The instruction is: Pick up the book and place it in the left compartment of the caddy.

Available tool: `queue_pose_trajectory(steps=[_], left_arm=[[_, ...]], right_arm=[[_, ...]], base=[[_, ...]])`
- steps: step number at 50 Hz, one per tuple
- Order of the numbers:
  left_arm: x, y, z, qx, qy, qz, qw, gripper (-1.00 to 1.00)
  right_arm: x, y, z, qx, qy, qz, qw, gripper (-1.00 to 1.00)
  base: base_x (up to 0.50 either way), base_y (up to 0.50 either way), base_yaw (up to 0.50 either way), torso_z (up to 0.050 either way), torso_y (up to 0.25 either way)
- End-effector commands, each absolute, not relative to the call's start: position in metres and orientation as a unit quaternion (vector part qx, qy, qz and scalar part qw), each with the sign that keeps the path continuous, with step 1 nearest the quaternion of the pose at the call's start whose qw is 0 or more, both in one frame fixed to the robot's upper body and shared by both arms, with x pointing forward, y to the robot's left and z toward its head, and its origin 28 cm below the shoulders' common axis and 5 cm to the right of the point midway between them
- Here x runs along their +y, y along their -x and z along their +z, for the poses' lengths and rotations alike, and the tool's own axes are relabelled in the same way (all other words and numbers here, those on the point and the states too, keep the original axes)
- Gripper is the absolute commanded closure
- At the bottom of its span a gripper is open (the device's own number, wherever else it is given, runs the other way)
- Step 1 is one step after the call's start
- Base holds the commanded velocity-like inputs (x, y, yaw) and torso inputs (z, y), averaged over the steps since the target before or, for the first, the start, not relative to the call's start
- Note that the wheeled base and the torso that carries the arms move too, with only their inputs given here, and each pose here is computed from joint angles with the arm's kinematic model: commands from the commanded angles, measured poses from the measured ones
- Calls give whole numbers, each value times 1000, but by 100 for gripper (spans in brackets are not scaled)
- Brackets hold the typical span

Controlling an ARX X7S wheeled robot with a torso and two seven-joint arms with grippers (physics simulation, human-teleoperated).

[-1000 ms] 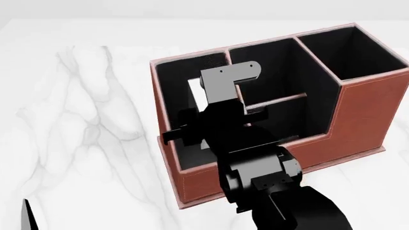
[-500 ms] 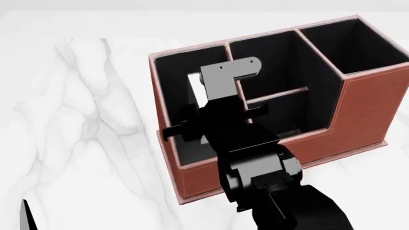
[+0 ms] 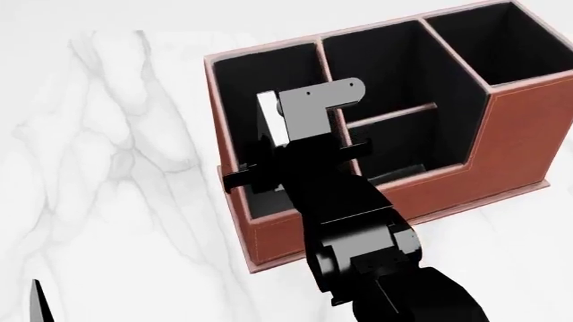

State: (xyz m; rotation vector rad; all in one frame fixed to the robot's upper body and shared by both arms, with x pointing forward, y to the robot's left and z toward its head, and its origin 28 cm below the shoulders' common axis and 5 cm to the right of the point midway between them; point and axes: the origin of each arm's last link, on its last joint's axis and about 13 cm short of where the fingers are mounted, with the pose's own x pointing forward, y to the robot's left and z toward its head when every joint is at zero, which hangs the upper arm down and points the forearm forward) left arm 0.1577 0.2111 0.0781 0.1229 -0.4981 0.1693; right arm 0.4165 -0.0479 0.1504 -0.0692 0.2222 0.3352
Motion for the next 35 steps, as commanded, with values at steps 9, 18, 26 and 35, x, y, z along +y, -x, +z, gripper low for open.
queue_pose_trajectory(steps=[9,18,26,35], left_arm=[[212,-158,77,-249,-56,82,963,-100],[211,-157,77,-249,-54,80,964,-100],[211,-157,77,-248,-49,79,964,-100],[212,-158,77,-248,-47,79,964,-100]], right_arm=[[-46,-419,157,71,27,172,982,100],[-46,-418,154,77,32,168,982,100],[-47,-418,153,82,34,166,982,100],[-46,-417,151,84,35,164,982,100]], base=[[0,0,0,0,0],[0,0,0,0,0],[0,0,0,0,2],[0,0,0,0,1]])
